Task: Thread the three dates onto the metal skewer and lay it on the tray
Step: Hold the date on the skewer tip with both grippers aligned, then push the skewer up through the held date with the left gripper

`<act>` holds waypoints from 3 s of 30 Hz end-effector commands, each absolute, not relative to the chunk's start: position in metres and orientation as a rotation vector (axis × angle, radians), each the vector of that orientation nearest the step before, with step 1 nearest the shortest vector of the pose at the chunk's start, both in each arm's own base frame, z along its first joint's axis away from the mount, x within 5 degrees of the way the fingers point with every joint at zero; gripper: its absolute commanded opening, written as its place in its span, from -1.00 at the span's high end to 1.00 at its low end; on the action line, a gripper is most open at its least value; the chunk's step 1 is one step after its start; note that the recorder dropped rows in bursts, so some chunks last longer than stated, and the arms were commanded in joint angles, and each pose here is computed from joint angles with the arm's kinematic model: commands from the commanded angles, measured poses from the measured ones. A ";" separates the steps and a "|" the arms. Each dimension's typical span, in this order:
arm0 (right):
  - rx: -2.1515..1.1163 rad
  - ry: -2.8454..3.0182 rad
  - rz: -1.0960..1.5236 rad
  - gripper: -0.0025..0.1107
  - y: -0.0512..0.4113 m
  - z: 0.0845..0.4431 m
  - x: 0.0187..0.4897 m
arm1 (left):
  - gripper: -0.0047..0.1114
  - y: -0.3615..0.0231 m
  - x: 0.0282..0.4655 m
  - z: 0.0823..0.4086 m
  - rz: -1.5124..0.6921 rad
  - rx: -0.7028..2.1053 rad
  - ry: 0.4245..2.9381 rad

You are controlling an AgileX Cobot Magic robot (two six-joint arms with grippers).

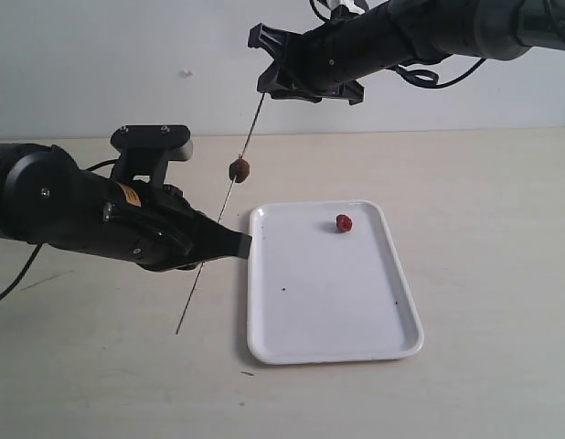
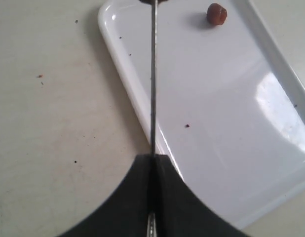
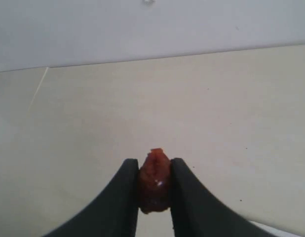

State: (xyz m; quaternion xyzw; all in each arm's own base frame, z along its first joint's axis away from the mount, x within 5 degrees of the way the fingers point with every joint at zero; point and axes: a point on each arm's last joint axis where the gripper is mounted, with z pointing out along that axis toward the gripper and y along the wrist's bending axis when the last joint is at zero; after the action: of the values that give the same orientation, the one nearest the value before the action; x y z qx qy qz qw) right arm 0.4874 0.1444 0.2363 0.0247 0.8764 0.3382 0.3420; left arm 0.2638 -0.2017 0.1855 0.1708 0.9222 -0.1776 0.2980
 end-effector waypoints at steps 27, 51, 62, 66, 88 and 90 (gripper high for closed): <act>-0.004 2.296 0.886 0.57 0.145 0.237 0.484 | 0.92 -0.202 0.264 0.189 -0.473 0.459 2.426; -0.083 2.355 0.945 0.57 0.150 0.235 0.477 | 0.92 -0.205 0.273 0.199 -0.488 0.417 2.313; -0.117 2.347 1.033 0.57 0.155 0.237 0.473 | 0.92 -0.221 0.294 0.216 -0.506 0.439 2.260; -0.140 2.359 1.003 0.55 0.154 0.236 0.473 | 0.92 -0.222 0.305 0.214 -0.497 0.424 2.260; -0.231 2.291 0.839 -0.20 0.145 0.270 0.466 | 0.92 -0.191 0.306 0.194 -0.392 0.448 2.410; -0.251 2.308 0.773 -0.23 0.141 0.275 0.463 | 0.92 -0.187 0.305 0.190 -0.373 0.458 2.436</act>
State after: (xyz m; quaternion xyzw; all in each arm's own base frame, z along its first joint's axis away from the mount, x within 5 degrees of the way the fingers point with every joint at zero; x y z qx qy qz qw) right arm 0.4682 0.1462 0.2639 -0.0842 0.8800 0.3259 0.3351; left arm 0.3059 -0.1931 0.1951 0.1698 0.9191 -0.1524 0.3213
